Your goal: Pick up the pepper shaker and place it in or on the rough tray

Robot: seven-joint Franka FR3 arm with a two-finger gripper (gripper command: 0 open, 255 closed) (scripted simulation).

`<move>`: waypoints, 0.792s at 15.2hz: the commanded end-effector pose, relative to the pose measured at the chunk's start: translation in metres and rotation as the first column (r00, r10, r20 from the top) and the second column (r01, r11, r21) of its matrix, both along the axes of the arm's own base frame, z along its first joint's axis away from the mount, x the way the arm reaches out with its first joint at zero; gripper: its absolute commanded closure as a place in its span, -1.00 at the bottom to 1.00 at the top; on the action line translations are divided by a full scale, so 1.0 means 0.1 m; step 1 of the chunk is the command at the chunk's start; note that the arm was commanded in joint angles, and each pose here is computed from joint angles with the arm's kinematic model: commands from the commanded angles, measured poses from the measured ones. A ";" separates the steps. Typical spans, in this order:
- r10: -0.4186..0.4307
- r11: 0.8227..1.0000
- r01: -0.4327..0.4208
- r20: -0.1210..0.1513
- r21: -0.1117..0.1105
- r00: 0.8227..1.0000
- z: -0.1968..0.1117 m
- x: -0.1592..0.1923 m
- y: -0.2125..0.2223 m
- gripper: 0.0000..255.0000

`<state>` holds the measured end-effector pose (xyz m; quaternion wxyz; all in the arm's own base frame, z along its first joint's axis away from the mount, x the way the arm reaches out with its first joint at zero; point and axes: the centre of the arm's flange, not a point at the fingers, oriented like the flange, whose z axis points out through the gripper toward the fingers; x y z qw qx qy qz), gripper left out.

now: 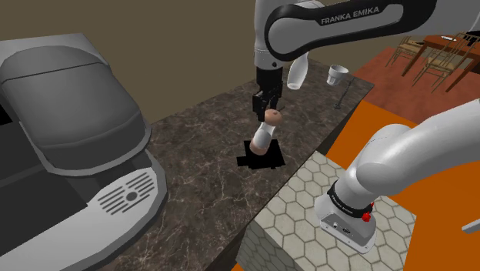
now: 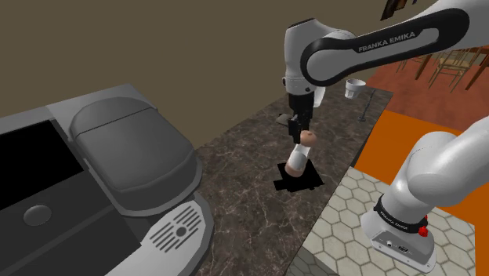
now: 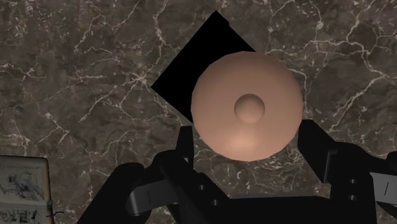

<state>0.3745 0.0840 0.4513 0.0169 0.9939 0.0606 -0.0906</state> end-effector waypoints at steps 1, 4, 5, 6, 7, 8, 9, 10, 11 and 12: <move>0.000 1.000 0.000 0.001 0.000 1.000 -0.07 0.00 -0.01 1.00; 0.000 1.000 0.000 0.001 0.000 1.000 -0.07 0.00 -0.01 1.00; 0.000 1.000 0.000 0.001 0.000 1.000 -0.07 0.00 -0.01 1.00; 0.000 1.000 0.000 0.001 0.000 1.000 -0.07 0.00 -0.01 1.00; 0.000 1.000 0.000 0.001 0.000 1.000 -0.07 0.00 -0.01 1.00; 0.000 1.000 0.000 0.001 0.000 1.000 -0.07 0.00 -0.01 1.00; 0.000 1.000 0.000 0.001 0.000 1.000 -0.07 0.00 -0.01 -1.00; 0.000 1.000 0.000 0.001 0.000 1.000 -0.07 0.00 -0.01 -1.00; 0.000 1.000 0.000 0.001 0.000 1.000 -0.07 0.00 -0.01 -1.00; 0.000 1.000 0.000 0.001 0.000 1.000 -0.07 0.00 -0.01 -1.00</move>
